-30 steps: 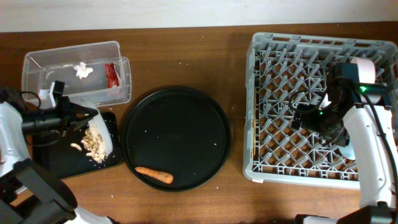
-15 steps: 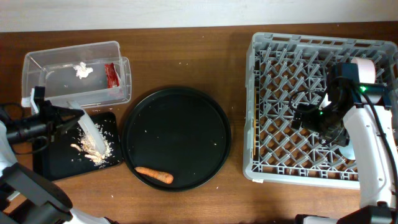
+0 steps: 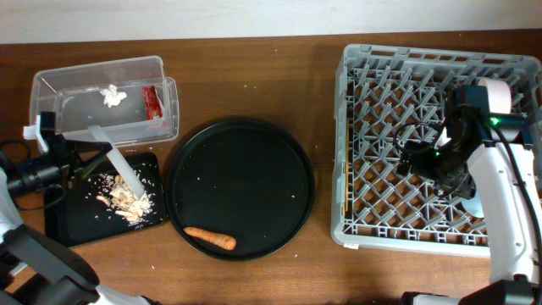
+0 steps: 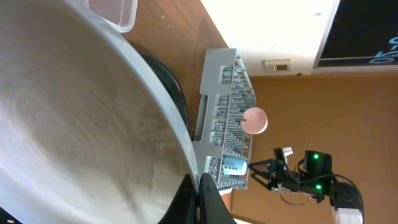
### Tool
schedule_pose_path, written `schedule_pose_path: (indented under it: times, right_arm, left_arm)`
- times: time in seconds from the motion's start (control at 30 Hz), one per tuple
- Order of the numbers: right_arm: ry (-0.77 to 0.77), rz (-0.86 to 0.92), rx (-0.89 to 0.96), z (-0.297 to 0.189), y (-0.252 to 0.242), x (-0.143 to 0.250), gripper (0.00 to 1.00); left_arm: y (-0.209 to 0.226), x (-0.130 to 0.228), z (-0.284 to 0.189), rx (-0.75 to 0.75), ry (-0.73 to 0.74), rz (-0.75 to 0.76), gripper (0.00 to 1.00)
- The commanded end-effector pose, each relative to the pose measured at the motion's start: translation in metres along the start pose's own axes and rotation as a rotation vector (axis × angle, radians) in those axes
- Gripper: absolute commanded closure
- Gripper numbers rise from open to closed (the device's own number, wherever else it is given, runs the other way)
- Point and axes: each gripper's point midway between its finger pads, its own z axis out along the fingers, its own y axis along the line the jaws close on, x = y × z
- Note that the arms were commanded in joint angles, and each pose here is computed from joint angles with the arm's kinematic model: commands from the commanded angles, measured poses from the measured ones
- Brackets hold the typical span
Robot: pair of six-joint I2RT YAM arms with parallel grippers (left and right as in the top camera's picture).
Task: Sort waste into correct bins and load items into the dishwasher rack
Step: 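Carry the plate with the left gripper and stand it in the rack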
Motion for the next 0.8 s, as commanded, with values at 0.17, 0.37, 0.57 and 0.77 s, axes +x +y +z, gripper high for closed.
schedule_pose_path:
  times: [0.17, 0.37, 0.57, 0.77]
  right_arm:
    - [0.008, -0.005, 0.003, -0.002, -0.003, 0.005, 0.02]
    - [0.03, 0.071, 0.105, -0.003, -0.033, 0.01, 0.01]
    - [0.048, 0.217, 0.119, -0.004, -0.058, 0.012, 0.02]
    - [0.059, 0.385, 0.097, -0.004, -0.091, 0.013, 0.52]
  left_arm:
    - [-0.038, 0.019, 0.022, 0.058, 0.078, 0.066, 1.0]
    - [-0.093, 0.059, 0.097, 0.179, 0.278, 0.306, 1.0]
    - [-0.152, 0.1, 0.193, 0.28, 0.419, 0.588, 1.0]
    - [-0.219, 0.12, 0.266, 0.298, 0.296, 0.803, 1.0]
